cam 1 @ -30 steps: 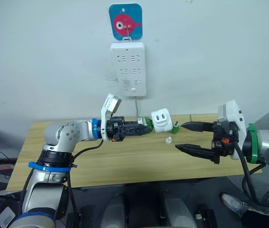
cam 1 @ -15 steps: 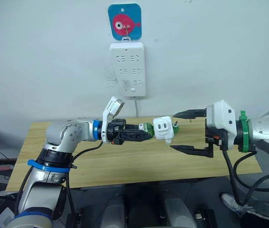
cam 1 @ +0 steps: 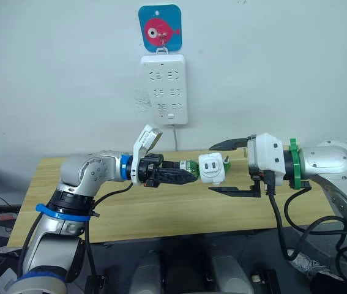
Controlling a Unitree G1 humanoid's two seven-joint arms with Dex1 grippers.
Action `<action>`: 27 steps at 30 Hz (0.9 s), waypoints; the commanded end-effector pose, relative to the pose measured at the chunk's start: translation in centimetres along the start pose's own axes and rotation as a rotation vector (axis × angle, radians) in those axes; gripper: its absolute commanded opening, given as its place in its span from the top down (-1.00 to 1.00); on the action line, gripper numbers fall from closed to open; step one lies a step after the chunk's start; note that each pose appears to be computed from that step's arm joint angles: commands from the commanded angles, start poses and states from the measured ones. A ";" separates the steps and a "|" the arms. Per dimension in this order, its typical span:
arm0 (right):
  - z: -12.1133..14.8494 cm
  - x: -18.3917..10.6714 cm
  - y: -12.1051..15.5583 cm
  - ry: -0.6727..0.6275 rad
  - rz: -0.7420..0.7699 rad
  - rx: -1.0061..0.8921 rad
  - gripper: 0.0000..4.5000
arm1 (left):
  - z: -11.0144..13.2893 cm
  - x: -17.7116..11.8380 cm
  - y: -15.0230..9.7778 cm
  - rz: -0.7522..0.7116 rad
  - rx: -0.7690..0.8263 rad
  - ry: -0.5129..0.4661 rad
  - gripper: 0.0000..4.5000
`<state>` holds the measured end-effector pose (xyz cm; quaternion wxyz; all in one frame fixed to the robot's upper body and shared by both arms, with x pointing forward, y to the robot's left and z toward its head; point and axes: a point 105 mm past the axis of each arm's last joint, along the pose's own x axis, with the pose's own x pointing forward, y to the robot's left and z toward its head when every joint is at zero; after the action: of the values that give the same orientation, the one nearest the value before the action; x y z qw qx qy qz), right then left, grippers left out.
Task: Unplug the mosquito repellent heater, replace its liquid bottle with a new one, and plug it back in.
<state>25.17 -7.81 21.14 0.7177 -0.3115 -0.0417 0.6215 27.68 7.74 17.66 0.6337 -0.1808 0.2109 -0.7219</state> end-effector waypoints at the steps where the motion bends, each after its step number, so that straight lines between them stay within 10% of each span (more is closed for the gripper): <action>1: 1.1 -0.1 -0.2 -0.022 0.009 -0.056 -0.42 | 0.7 0.2 -1.1 -0.046 0.048 0.012 -0.03; 12: 1.6 -0.2 -0.4 -0.046 0.005 -0.043 -0.32 | 0.5 0.5 -0.1 0.016 0.198 0.073 -0.03; 18: 1.1 -0.6 0.0 -0.033 0.019 0.035 -0.32 | -0.1 -0.4 1.3 0.107 0.562 0.225 -0.87; 27: -0.9 -1.5 1.1 0.067 0.017 0.295 -0.32 | 1.6 -1.0 1.2 0.185 0.837 0.177 -0.87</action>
<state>24.97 -9.55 20.04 0.7536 -0.2268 0.0746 0.6125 29.77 8.21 16.93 0.6879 0.1625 0.0061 -0.7074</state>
